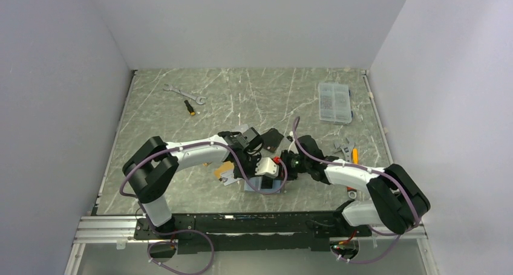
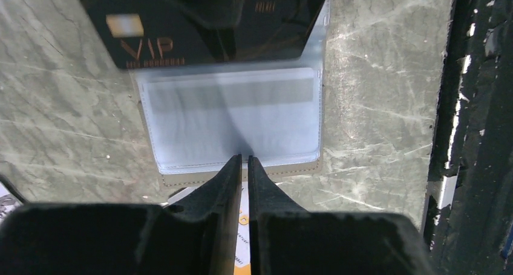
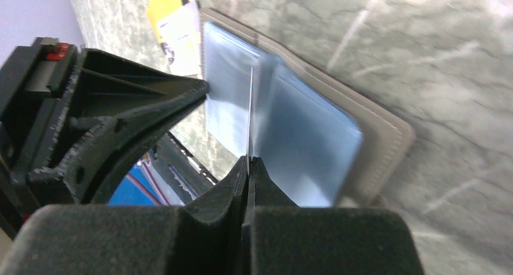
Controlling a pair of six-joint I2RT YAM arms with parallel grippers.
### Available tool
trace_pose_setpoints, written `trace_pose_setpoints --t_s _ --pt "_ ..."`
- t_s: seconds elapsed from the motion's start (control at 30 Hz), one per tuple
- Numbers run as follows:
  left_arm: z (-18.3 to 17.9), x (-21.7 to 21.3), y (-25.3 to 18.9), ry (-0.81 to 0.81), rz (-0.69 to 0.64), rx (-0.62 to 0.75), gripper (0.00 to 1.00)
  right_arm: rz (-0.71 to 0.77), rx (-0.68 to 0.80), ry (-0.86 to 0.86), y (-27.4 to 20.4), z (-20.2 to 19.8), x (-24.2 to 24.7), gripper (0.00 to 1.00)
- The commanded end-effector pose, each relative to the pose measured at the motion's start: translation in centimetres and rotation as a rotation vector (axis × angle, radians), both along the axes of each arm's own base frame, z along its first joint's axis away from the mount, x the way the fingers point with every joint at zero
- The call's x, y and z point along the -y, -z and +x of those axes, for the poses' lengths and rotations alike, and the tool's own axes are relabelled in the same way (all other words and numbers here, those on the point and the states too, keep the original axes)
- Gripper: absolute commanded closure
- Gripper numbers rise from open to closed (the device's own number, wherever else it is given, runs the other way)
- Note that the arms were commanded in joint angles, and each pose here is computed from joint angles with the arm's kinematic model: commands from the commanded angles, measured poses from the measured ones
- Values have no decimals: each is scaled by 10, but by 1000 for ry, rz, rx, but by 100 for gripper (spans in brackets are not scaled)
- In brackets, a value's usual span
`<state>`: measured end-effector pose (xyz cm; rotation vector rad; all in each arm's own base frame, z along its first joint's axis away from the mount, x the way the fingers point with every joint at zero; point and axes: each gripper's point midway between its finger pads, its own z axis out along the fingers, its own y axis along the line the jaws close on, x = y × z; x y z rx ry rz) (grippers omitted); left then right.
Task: Put the credit cards into the card holder
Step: Insert the credit card into the card holder.
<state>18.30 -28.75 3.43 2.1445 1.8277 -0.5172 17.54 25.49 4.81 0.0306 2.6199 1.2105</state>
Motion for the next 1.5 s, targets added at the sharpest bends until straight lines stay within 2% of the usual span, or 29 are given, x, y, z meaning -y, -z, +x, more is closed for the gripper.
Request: trace_pose_setpoints --t_s 0.0,0.2,0.6,1.47 --pt "-2 0 9 32 3 19 85 -15 3 67 8 2 11 100" --pt "-6 -12 20 43 44 45 85 -24 -4 101 14 5 13 100" --pt "-9 -11 22 39 45 53 85 21 -10 106 15 10 1 100" --pt "4 -26 4 12 89 149 80 64 -50 70 30 -9 -1 100"
